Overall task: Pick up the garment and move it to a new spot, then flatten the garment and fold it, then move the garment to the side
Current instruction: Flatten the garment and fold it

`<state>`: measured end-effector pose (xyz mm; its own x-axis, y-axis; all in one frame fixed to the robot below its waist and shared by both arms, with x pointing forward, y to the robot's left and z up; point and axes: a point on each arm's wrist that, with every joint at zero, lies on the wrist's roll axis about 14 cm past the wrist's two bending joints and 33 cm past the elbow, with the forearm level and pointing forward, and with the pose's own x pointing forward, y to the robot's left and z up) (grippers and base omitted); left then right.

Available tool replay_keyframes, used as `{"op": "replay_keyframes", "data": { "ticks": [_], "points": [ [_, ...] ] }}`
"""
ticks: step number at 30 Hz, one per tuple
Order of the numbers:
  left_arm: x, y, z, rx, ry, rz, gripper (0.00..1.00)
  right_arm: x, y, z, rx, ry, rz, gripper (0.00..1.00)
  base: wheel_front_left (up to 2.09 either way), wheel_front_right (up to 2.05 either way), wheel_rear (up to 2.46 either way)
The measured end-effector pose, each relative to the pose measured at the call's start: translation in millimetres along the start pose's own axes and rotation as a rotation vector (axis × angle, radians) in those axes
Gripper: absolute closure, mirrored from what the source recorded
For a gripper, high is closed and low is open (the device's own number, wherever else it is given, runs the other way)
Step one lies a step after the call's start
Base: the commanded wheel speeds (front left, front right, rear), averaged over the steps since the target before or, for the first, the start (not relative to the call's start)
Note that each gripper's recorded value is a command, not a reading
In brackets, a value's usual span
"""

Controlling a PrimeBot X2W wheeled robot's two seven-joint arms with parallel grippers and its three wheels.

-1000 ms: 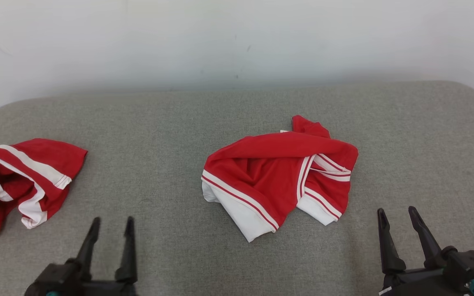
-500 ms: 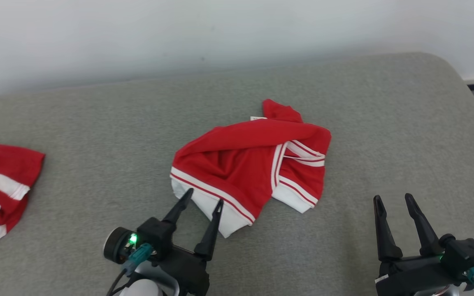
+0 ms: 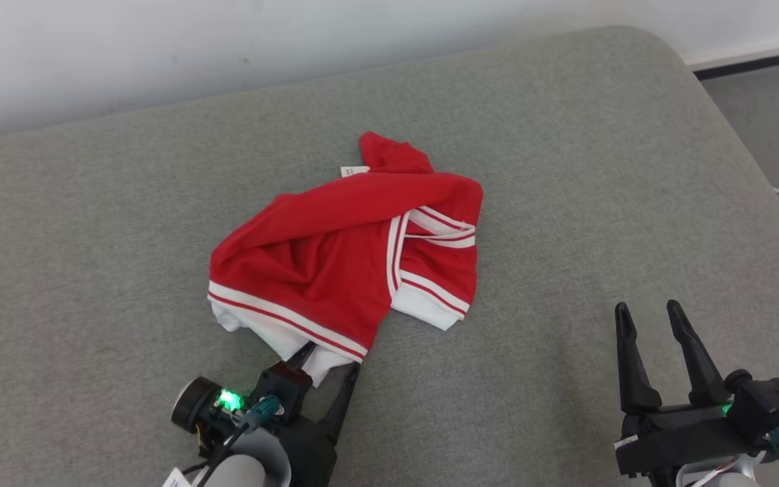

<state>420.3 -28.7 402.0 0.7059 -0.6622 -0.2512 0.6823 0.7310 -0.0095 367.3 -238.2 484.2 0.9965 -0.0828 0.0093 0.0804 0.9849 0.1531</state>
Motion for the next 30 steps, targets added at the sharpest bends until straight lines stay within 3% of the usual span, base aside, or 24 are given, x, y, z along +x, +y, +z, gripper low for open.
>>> {"op": "replay_keyframes", "data": {
  "ticks": [5,6,7,8,13,19,30],
  "points": [
    [12,-4,-6,0.016,0.026,-0.028,0.0,-3,-7,-3,-0.004,0.012,-0.025,0.0,0.0,0.0,0.0],
    [13,-5,-6,0.007,0.026,-0.027,0.21,-3,-8,-3,-0.004,0.013,-0.028,0.0,0.0,0.0,0.0],
    [14,-5,-6,0.003,0.026,-0.026,0.66,-3,-9,-3,-0.004,0.012,-0.031,0.0,0.0,0.0,0.0],
    [14,-4,-4,-0.004,0.02,-0.022,1.0,-3,-9,-3,-0.004,0.011,-0.032,0.0,0.0,0.0,0.0],
    [15,4,12,-0.025,-0.023,0.006,1.0,-2,-7,-1,0.0,0.002,-0.025,0.0,0.0,0.0,0.0],
    [7,29,63,-0.044,-0.178,0.088,1.0,1,2,1,0.007,-0.006,0.001,0.0,0.0,0.0,0.0],
    [-65,143,177,0.132,-0.47,0.376,1.0,2,25,3,0.026,-0.02,0.066,0.0,0.0,0.0,0.0]
  ]
}}
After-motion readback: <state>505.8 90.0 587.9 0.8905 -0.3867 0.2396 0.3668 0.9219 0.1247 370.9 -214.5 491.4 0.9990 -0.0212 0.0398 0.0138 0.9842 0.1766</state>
